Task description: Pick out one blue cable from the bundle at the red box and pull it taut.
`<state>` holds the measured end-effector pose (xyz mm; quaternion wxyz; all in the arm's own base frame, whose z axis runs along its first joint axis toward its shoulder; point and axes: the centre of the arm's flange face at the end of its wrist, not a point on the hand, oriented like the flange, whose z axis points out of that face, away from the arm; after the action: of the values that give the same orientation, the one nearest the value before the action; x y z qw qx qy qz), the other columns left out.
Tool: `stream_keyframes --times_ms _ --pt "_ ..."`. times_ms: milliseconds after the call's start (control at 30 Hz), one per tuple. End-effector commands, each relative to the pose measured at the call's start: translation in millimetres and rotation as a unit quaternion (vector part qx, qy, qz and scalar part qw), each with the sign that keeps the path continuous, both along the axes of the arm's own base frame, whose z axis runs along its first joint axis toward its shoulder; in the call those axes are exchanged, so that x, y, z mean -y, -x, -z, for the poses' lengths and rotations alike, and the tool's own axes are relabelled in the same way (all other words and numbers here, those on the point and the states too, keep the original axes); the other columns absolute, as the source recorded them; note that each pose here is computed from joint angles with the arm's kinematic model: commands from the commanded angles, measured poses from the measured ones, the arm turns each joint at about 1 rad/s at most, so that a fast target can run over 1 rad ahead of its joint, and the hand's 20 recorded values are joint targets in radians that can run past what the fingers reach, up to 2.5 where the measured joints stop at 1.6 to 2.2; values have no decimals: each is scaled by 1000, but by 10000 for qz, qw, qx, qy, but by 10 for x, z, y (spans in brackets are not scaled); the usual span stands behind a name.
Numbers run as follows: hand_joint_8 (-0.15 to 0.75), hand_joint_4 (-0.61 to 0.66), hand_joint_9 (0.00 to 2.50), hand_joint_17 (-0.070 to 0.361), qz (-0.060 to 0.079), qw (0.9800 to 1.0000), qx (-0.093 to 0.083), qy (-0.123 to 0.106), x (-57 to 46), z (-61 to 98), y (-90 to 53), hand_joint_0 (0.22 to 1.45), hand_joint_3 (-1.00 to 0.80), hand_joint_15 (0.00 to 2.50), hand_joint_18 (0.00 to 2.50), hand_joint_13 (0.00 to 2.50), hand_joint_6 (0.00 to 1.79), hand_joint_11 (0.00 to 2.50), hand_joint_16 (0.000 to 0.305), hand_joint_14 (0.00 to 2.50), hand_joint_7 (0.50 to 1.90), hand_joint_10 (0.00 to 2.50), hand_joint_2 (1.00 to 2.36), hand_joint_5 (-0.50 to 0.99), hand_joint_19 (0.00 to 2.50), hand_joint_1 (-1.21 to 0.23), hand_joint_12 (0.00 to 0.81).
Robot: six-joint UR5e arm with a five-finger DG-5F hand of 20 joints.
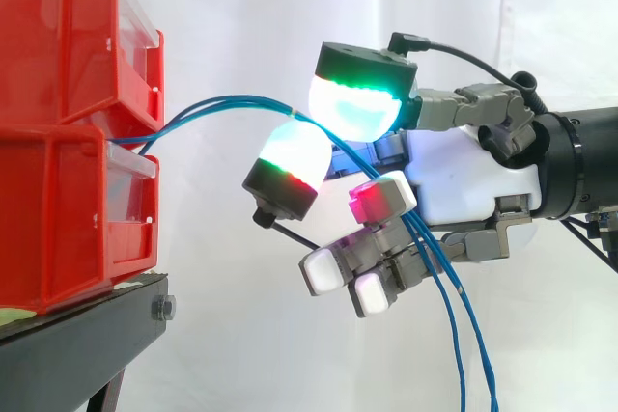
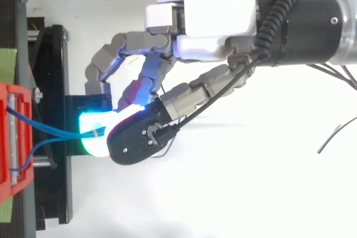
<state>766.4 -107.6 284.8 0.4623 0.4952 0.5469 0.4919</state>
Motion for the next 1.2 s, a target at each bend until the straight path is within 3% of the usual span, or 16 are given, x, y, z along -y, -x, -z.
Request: stream_keyframes --times_ms 0,133,167,233,367,600,733,833,933,1033,1167 --pt "293 -162 1183 101 -6 10000 -15 7 -7 6 3 682 -227 323 802 816 913 751 45 13 877 31 1017 -99 500 -849 318" --pt "287 -230 1196 100 2 10000 -23 7 5 18 3 743 -354 318 835 835 931 757 44 15 922 31 1011 -104 496 -878 316" --pt "285 -262 1202 99 -6 10000 -15 7 -7 6 3 754 -400 326 843 847 943 764 44 14 855 31 1008 -100 498 -874 314" --pt "283 -283 1237 98 2 10000 -15 7 5 6 5 772 -490 330 859 864 944 756 43 15 906 32 1000 -97 497 -862 311" --pt "275 -321 1292 96 2 10000 8 6 5 2 0 780 -500 331 884 895 950 771 43 14 931 30 1000 -92 490 -879 308" --pt "271 -296 1326 95 2 10000 -7 7 5 21 1 743 -500 341 916 925 944 787 42 14 930 33 1000 -79 507 -894 308" --pt "277 -214 1369 95 2 10000 0 6 5 19 -1 671 -500 354 931 944 931 785 42 15 903 31 1000 -68 522 -900 301" --pt "281 -107 1387 99 2 10000 -7 7 5 27 2 581 -500 361 952 969 903 763 44 15 863 32 1000 -53 533 -806 311" --pt "287 -97 1406 103 2 10000 -7 7 5 27 2 548 -500 361 966 979 895 754 46 15 822 32 1000 -49 533 -691 319" --pt "290 -83 1395 104 2 10000 -7 7 5 27 2 555 -500 365 958 978 865 732 46 15 890 31 1000 -50 554 -596 322" --pt "289 -90 1376 105 10 10000 -7 7 6 27 2 579 -471 373 942 970 857 735 47 17 889 31 1002 -53 570 -609 323"
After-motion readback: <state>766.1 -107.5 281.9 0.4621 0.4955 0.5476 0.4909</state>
